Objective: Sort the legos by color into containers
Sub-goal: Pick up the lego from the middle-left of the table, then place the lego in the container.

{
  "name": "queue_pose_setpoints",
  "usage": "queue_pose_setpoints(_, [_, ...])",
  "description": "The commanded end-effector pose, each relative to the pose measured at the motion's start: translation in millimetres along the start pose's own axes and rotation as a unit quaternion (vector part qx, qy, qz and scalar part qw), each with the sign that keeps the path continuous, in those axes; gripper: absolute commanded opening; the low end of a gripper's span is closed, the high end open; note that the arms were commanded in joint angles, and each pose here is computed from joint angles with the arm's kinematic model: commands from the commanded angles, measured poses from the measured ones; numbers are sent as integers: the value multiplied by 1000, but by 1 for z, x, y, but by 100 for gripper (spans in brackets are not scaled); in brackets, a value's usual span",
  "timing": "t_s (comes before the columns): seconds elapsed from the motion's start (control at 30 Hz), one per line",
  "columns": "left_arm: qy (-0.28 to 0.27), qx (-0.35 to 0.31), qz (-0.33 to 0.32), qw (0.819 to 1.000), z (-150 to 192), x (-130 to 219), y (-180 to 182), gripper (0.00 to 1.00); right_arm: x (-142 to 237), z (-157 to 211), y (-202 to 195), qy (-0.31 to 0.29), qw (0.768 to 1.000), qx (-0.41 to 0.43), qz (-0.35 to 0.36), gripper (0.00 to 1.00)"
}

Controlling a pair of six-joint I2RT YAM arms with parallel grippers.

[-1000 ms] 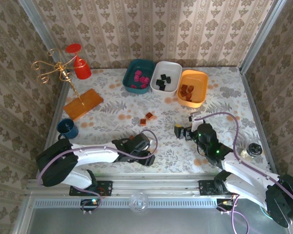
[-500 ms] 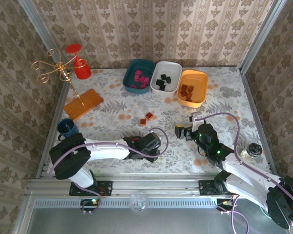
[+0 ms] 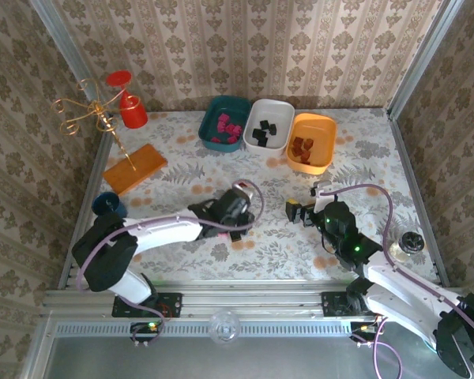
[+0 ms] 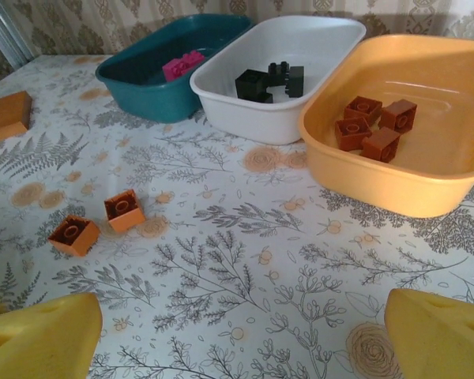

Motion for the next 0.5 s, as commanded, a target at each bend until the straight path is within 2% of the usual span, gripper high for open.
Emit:
queue_pose_setpoints(0.0, [-84, -23, -4, 996, -59, 7, 14, 27, 2, -5, 4, -8, 1000, -1, -18, 94])
queue_pose_setpoints(0.23, [-132, -12, -38, 990, -141, -29, 65, 27, -1, -4, 6, -6, 1000, -6, -29, 94])
queue_pose_setpoints(0.47, [-150, -8, -30, 988, -205, -85, 87, 28, -1, -3, 6, -4, 1000, -7, -25, 94])
Point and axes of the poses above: each hand's point on the last joint's axis, 136 mm out from that joint toward the fingers, its own x axis back along the fingers, its own y axis along the line the jaws close on, z = x × y, the point moved 10 cm from there along x, back along the fingers, and after that the axes turned 10 degrees about -x, right-handed, at the moved point
